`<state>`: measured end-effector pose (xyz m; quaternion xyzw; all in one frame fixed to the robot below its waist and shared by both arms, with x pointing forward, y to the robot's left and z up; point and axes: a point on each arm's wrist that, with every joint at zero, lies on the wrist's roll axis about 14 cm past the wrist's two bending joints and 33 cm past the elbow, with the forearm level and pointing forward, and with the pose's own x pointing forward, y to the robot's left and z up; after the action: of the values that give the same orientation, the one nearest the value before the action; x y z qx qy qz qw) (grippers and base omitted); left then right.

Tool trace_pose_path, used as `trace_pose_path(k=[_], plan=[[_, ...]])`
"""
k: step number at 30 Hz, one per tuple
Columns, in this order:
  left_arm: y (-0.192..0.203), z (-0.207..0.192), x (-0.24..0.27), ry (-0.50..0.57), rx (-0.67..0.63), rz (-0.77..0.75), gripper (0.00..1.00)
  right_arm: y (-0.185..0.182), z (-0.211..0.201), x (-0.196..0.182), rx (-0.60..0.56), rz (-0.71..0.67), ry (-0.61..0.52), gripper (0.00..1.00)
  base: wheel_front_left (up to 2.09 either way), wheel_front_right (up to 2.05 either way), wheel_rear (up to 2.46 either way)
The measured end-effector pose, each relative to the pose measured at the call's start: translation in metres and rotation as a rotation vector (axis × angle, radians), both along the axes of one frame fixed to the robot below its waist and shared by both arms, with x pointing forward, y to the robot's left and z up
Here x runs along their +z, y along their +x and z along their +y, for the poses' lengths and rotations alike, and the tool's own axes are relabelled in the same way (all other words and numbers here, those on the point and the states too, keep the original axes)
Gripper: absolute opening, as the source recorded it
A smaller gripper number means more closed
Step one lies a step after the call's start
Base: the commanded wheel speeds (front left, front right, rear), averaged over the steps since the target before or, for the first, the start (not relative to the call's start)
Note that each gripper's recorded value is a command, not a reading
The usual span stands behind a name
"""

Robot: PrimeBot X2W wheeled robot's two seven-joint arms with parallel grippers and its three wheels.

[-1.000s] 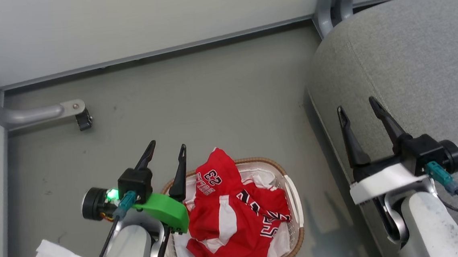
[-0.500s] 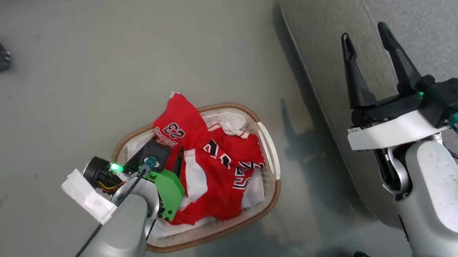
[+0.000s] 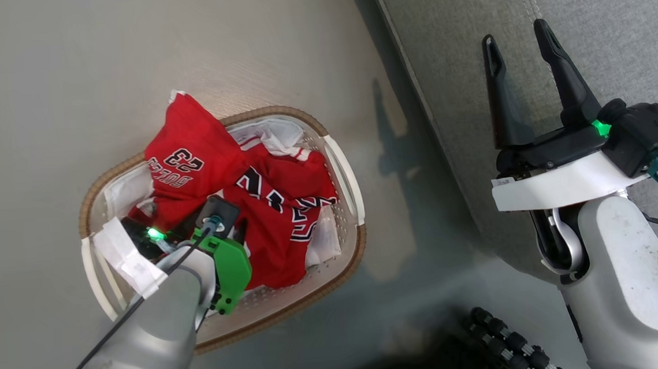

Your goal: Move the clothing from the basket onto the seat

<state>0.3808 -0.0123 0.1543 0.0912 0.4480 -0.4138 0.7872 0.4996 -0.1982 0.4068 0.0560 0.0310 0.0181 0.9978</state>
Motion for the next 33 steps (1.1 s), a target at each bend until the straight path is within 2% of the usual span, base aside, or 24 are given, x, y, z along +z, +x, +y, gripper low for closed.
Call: trace_pose_path(k=[14, 15, 16, 17, 19, 20, 33], plan=[[-0.006, 0.028, -0.037, 0.136, 0.022, 0.075, 1.0, 0.003, 0.004, -0.023, 0.018, 0.047, -0.003, 1.0, 0.0, 0.0, 0.0], [-0.007, 0.029, -0.037, 0.137, 0.023, 0.082, 0.86, 0.003, 0.005, -0.023, 0.02, 0.046, -0.001, 1.0, 0.0, 0.0, 0.0], [-0.009, 0.029, -0.037, 0.139, 0.023, 0.089, 0.66, 0.003, 0.007, -0.023, 0.024, 0.045, -0.001, 1.0, 0.0, 0.0, 0.0], [-0.01, 0.029, -0.036, 0.139, 0.025, 0.093, 0.4, 0.003, 0.008, -0.022, 0.027, 0.044, 0.0, 1.0, 0.0, 0.0, 0.0], [-0.011, 0.029, -0.034, 0.135, 0.024, 0.097, 0.11, 0.003, 0.009, -0.021, 0.031, 0.04, 0.002, 1.0, 0.0, 0.0, 0.0], [-0.011, 0.028, -0.033, 0.13, 0.026, 0.096, 0.0, 0.003, 0.01, -0.02, 0.034, 0.038, 0.002, 1.0, 0.0, 0.0, 0.0], [-0.004, 0.023, 0.002, 0.04, 0.087, 0.024, 0.0, -0.001, 0.018, -0.002, 0.054, 0.01, -0.012, 1.0, 0.0, 0.0, 0.0]])
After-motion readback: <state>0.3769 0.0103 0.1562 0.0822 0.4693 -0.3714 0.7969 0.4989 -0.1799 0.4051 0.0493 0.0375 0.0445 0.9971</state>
